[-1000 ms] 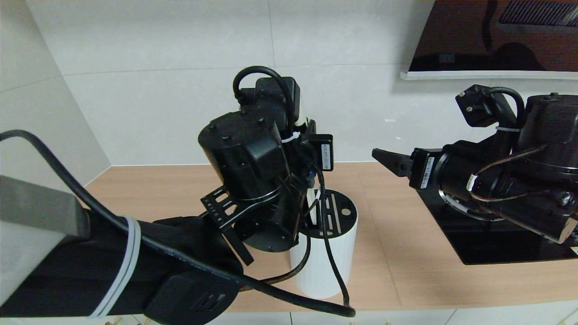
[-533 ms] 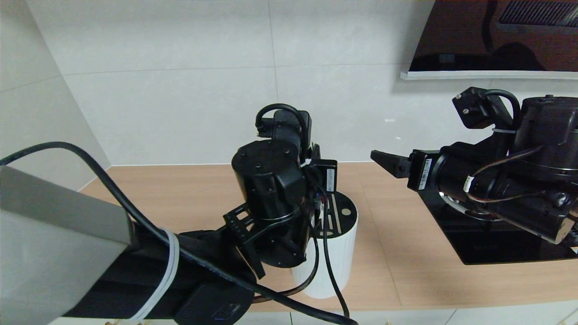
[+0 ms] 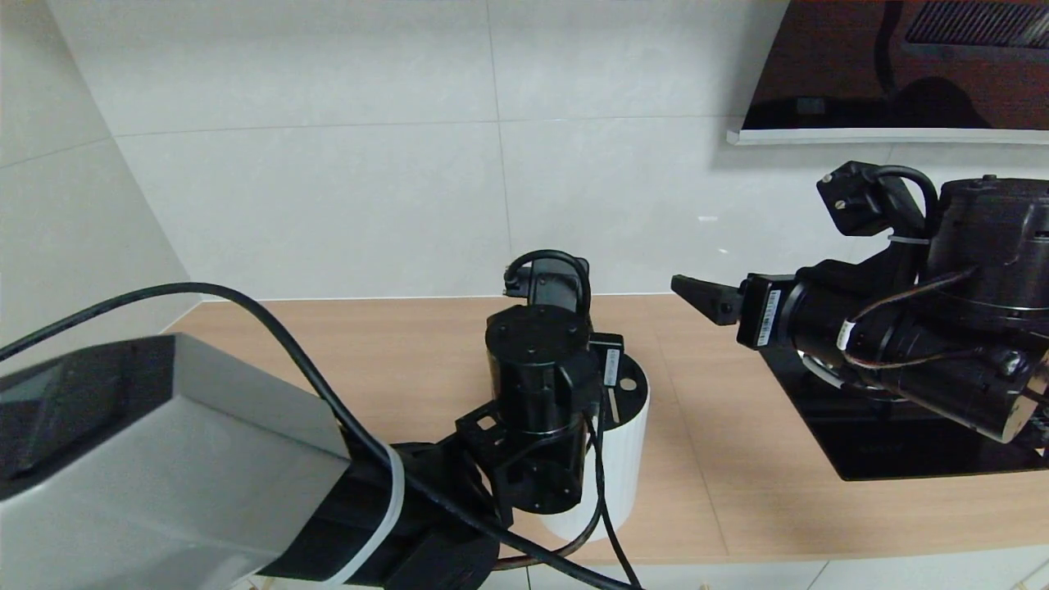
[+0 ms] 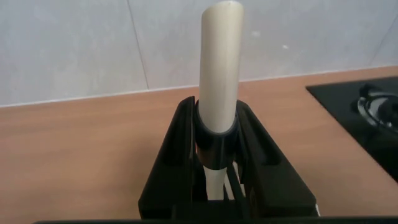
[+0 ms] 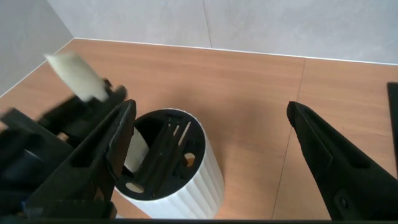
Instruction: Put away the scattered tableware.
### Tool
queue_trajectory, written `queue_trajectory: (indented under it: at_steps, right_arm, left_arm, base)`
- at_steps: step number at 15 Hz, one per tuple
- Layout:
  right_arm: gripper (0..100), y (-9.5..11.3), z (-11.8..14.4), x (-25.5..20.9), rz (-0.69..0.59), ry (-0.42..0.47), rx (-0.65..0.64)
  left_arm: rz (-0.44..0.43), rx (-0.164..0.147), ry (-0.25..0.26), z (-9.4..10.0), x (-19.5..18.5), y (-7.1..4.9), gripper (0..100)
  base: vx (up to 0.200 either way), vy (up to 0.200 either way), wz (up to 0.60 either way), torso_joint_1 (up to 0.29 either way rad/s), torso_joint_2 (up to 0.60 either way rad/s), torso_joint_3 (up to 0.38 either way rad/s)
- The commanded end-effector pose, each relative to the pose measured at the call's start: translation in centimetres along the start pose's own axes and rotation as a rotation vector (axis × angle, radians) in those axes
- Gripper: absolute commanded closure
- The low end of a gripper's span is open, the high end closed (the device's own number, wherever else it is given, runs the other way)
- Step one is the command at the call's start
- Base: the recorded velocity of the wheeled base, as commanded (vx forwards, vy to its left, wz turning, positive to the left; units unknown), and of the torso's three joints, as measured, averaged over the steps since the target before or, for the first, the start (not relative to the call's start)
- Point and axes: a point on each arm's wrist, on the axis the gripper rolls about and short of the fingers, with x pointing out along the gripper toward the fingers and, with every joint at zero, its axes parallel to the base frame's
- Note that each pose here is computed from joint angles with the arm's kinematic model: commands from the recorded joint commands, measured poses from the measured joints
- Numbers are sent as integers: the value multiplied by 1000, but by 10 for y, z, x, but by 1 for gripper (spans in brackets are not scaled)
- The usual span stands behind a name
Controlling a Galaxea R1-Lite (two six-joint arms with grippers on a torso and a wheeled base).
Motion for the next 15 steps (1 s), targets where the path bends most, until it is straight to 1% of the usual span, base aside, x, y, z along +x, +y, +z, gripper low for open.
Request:
queue_trajectory:
  at_steps: [1, 2, 4, 11, 12, 15]
  right_arm:
    - [0, 0, -1, 1, 0, 4, 0]
    - [0, 0, -2, 1, 0, 5, -1]
    - [0, 0, -2, 1, 0, 5, -1]
    - [0, 0, -2, 1, -2, 5, -1]
    - [0, 0, -2, 1, -2, 5, -1]
    - [0, 0, -1, 1, -1, 4, -2]
  left_arm:
    - [-6, 24, 26, -14, 1, -5, 100]
    - [-9, 34, 35, -19, 1, -7, 100]
    - [-17, 36, 39, -25, 0, -11, 100]
    - [-18, 37, 40, -26, -1, -11, 100]
    - [-18, 37, 40, -26, -1, -11, 0]
    - [-20, 12, 14, -21, -2, -11, 0]
  base:
    - [0, 0, 0, 0, 0, 0]
    - [0, 0, 0, 0, 0, 0]
    - [0, 0, 0, 0, 0, 0]
    - [0, 0, 0, 0, 0, 0]
    - [0, 0, 0, 0, 0, 0]
    - [0, 0, 0, 0, 0, 0]
